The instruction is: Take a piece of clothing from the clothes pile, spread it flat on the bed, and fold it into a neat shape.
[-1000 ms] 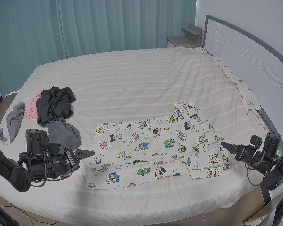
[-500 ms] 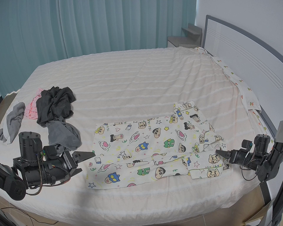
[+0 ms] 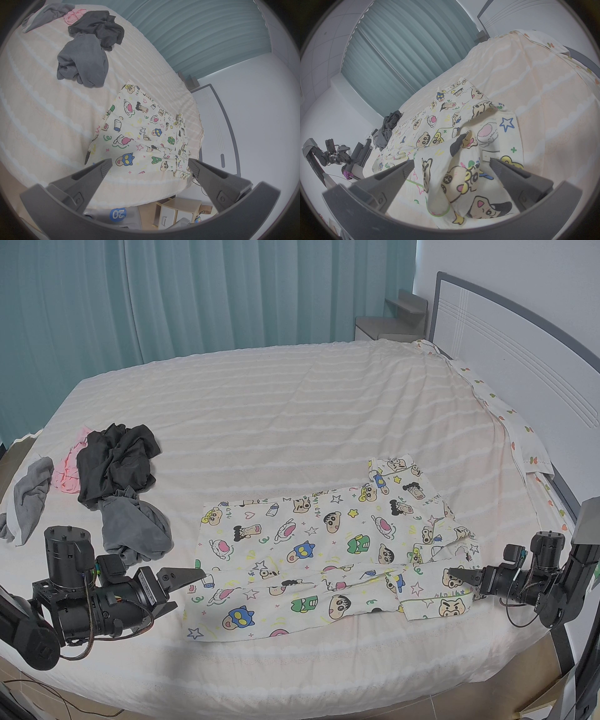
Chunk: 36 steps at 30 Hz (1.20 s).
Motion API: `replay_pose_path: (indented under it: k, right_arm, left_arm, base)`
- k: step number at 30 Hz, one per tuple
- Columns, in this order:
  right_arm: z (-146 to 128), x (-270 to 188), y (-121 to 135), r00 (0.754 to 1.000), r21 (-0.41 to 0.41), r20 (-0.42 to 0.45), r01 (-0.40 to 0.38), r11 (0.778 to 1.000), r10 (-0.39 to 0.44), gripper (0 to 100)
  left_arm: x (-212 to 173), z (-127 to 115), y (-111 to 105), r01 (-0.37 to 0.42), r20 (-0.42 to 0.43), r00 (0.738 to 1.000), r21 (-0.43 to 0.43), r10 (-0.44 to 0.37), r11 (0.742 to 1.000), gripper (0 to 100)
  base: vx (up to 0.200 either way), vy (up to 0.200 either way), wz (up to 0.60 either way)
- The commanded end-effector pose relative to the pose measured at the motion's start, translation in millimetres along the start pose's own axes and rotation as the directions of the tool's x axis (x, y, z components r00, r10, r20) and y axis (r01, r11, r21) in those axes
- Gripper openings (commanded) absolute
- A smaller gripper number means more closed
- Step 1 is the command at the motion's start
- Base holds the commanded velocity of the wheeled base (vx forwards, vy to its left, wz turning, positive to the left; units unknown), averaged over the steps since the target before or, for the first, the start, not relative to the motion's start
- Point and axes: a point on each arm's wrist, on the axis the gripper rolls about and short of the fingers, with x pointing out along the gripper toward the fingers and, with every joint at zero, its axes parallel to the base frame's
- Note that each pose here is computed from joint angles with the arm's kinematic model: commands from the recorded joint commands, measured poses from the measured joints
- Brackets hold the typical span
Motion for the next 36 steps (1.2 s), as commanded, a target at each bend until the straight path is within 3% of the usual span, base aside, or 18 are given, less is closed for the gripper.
replay_pose_path:
  k: [1,13,24,36]
  right_arm:
    - [0,3,-1,1.000,0.000,-0.003,-0.002,1.000,0.002,0]
    - [9,0,3,0.999,-0.024,0.032,-0.014,1.000,0.015,0]
    - [28,5,5,0.992,-0.083,0.100,-0.073,0.994,0.082,0]
    - [47,20,-4,0.993,-0.072,0.101,-0.054,0.996,0.061,0]
  left_arm:
    - [2,-1,2,-0.011,-0.010,1.000,-0.005,0.011,1.000,100]
    - [3,-1,3,-0.014,-0.012,1.000,-0.009,0.013,1.000,100]
    - [3,-1,3,-0.015,-0.010,1.000,-0.009,0.014,1.000,100]
    - [3,-1,3,-0.016,-0.011,1.000,-0.009,0.016,1.000,100]
  base:
    - [0.000,0.000,0.00]
    - [0.000,0.000,0.00]
    - [0.000,0.000,0.00]
    - [0.000,0.000,0.00]
